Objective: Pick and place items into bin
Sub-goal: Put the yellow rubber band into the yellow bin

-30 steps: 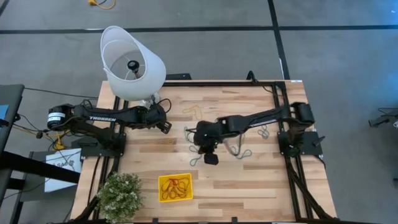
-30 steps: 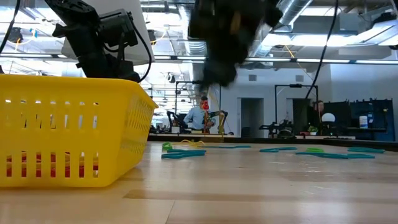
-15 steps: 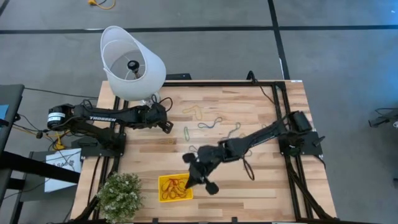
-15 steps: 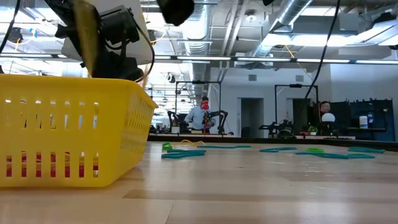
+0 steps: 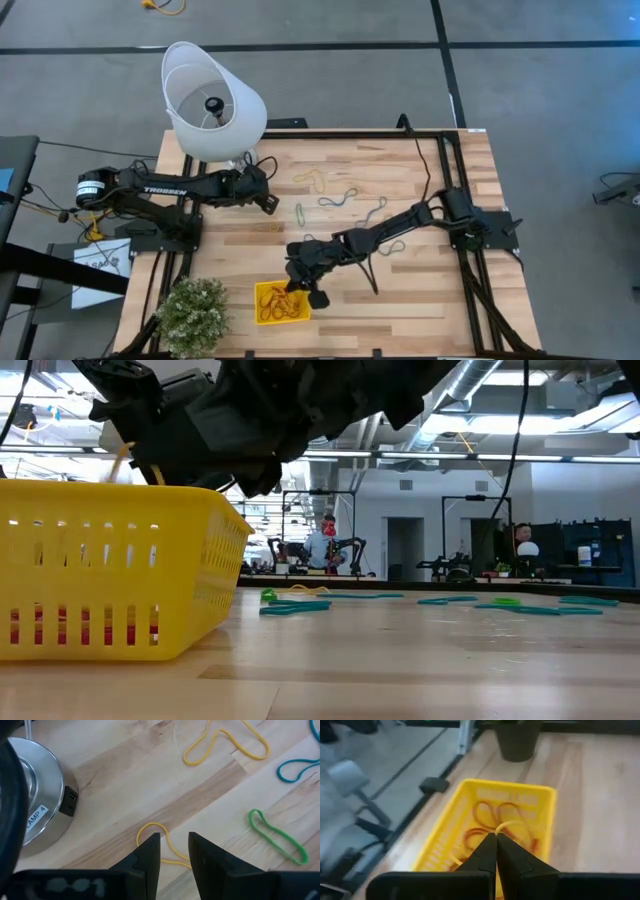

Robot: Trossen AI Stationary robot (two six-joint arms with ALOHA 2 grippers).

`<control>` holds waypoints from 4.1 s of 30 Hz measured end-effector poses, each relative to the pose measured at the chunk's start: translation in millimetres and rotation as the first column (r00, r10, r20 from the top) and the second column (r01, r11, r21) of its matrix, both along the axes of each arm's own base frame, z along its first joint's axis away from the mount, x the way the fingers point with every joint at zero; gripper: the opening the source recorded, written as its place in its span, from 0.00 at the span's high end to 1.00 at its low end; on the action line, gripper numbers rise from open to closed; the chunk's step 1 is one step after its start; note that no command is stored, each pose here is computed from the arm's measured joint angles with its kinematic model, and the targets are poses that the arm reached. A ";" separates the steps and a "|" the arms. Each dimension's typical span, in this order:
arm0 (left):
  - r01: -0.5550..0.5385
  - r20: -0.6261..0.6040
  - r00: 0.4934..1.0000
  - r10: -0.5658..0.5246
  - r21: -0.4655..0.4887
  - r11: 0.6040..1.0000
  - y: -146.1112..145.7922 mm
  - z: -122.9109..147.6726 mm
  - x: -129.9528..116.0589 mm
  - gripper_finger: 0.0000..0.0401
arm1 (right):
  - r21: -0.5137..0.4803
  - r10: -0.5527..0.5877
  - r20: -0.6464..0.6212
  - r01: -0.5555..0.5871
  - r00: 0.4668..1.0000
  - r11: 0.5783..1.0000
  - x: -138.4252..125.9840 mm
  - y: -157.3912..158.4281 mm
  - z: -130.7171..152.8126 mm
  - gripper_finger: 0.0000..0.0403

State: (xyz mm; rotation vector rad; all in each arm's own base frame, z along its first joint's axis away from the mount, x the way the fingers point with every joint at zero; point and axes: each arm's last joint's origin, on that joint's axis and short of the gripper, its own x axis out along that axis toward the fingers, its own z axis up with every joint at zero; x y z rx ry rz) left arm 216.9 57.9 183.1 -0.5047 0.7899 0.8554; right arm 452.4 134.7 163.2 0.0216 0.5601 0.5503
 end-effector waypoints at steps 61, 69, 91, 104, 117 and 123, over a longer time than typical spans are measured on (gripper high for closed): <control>0.019 -0.010 1.000 -0.019 -0.020 1.000 -0.7 -0.8 -0.6 0.77 | -0.086 -0.589 -0.188 0.584 0.786 0.807 -77.7 -317.1 -37.3 0.82; 0.010 -0.006 1.000 -0.010 -0.021 1.000 -0.7 -0.7 -0.6 0.77 | -0.337 -0.753 -0.155 0.683 0.639 0.648 -65.1 -283.1 -28.7 0.84; -0.006 0.008 1.000 0.006 -0.039 0.999 -0.9 -0.8 -0.4 0.77 | -0.366 -0.781 -0.282 0.690 0.558 0.625 -62.1 -261.9 -38.5 0.84; -0.005 0.009 1.000 0.006 -0.041 0.999 -1.0 -0.8 -0.4 0.77 | -0.305 -0.833 -0.302 0.781 0.464 0.545 -58.7 -269.3 -51.5 0.84; -0.006 0.012 1.000 0.007 -0.037 0.999 -0.9 -0.6 -0.2 0.77 | -0.343 -0.838 -0.275 0.766 0.472 0.544 -53.6 -260.5 -62.5 0.92; -0.006 0.011 1.000 0.006 -0.037 0.999 -0.8 -0.6 -0.2 0.77 | -0.363 -0.825 -0.234 0.741 0.515 0.565 -49.3 -253.2 -62.1 0.99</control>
